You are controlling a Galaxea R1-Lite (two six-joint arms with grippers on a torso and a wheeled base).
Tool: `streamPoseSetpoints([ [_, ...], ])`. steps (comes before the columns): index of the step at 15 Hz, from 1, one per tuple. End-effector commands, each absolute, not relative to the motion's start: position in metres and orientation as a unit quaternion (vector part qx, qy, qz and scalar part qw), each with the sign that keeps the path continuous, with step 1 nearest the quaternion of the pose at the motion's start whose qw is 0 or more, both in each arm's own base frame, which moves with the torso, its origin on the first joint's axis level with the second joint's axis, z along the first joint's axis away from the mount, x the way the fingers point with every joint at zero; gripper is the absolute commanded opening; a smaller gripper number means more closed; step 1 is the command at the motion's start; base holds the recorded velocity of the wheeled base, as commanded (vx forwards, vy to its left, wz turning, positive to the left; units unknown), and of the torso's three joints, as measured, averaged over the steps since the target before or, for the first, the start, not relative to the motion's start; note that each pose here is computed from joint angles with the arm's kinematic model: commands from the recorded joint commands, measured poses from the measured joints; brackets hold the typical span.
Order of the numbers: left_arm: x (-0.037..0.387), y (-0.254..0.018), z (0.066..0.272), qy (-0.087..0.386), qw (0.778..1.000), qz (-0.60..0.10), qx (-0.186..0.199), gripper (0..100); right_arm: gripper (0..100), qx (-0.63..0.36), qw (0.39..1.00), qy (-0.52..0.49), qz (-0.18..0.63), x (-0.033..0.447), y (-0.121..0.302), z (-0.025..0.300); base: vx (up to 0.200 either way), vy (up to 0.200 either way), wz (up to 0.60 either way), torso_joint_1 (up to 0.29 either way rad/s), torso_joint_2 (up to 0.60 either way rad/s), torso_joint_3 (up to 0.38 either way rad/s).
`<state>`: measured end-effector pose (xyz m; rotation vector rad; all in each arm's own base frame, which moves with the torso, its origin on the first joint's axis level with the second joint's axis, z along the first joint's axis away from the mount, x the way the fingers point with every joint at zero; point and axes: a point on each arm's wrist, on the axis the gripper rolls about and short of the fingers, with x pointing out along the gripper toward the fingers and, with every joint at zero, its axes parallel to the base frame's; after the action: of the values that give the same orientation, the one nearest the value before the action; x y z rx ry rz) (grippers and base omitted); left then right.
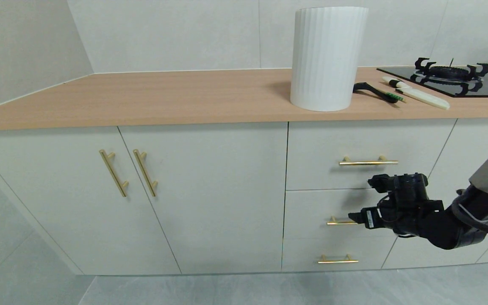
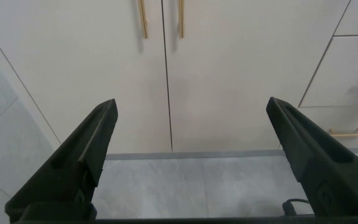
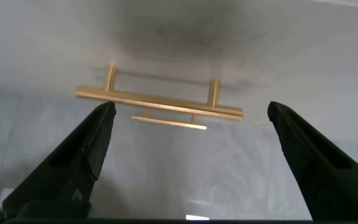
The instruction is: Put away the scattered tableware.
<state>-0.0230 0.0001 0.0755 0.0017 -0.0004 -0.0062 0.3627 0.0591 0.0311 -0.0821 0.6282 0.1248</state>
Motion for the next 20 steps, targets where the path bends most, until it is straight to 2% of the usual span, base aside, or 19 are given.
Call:
streamPoseSetpoints([
  [1, -0.023, 0.0, 0.076, 0.0, 1.0, -0.003, 0.001, 100, 100, -0.044, 0.945, 0.319, 0.056, 0.366, 0.06, 0.013, 0.0, 0.0, 0.0, 0.0, 0.0, 0.0],
  [12, -0.023, 0.0, 0.075, 0.001, 1.0, -0.003, 0.001, 100, 100, -0.052, 0.956, 0.29, 0.015, 0.389, 0.062, -0.032, 0.0, 0.0, 0.0, 0.0, 0.0, 0.0],
  [20, -0.023, 0.0, 0.075, 0.001, 1.0, -0.003, 0.001, 100, 100, -0.055, 0.951, 0.303, 0.015, 0.382, 0.061, -0.032, 0.0, 0.0, 0.0, 0.0, 0.0, 0.0],
])
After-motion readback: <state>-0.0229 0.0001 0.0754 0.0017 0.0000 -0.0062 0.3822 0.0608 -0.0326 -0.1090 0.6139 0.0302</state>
